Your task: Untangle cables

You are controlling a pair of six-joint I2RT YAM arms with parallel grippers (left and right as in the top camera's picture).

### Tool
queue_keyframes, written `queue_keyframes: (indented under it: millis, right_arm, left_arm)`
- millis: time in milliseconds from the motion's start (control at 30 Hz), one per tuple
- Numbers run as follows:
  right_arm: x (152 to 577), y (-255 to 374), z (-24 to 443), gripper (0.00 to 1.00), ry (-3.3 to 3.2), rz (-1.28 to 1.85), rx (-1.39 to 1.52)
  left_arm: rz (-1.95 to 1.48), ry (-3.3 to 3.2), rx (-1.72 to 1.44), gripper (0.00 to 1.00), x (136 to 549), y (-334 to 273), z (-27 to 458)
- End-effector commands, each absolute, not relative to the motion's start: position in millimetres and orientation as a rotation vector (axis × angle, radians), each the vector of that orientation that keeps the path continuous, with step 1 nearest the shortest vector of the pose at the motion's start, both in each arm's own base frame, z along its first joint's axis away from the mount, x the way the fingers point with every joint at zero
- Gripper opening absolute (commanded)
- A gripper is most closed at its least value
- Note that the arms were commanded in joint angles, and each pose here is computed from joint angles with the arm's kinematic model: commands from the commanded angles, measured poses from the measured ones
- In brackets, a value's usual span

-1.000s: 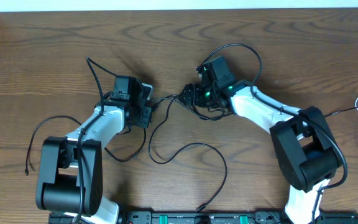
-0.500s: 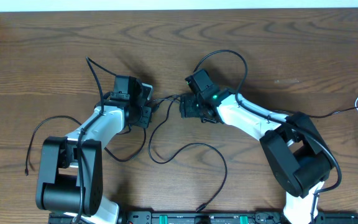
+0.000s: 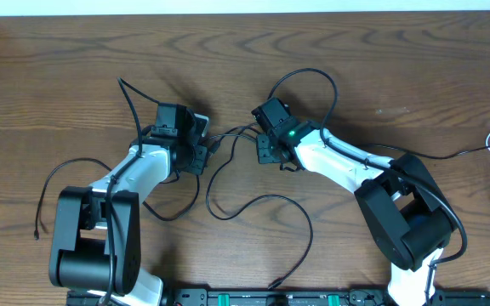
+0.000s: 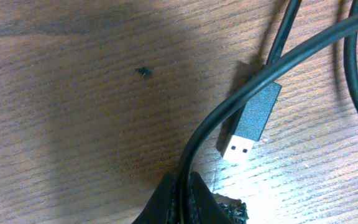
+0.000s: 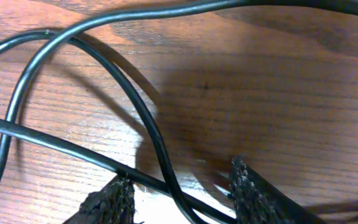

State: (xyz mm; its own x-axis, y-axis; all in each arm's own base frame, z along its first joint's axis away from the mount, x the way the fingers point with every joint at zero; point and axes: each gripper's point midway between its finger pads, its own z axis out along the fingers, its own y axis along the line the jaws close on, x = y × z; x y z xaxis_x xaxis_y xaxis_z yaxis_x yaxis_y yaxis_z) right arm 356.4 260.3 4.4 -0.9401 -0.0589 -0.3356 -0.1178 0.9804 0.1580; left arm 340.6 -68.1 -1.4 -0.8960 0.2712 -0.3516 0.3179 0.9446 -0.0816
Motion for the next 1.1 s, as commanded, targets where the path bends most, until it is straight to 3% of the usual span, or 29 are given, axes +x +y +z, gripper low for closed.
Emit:
queue_keyframes:
  millis: [0,300,433,500,667,1067]
  right_arm:
    - [351.2,250.6,-11.5,0.46,2.821,0.173,-0.131]
    - [347.0,248.1,-27.3,0.23,2.856,0.149,-0.135]
    - [347.1,248.7,-27.2,0.18,2.855,0.154,-0.135]
    - [347.0,248.8,-27.4,0.22,2.856,0.154,-0.136]
    - [345.7,250.4,-27.3,0.46,2.861,0.169,-0.143]
    - [361.2,293.1,29.6,0.55,2.746,0.632,-0.203]
  left_arm:
    - [-0.159,2.787,0.444,0.08,334.5,-63.0,-8.9]
    - [-0.159,2.784,0.441,0.08,335.3,-63.1,-8.7]
    - [-0.16,2.784,0.433,0.08,335.7,-63.1,-8.5]
    - [-0.16,2.782,0.433,0.08,336.1,-63.2,-8.4]
    - [-0.16,2.781,0.433,0.08,336.3,-63.2,-8.3]
    - [-0.159,2.777,0.433,0.08,337.4,-63.3,-8.0]
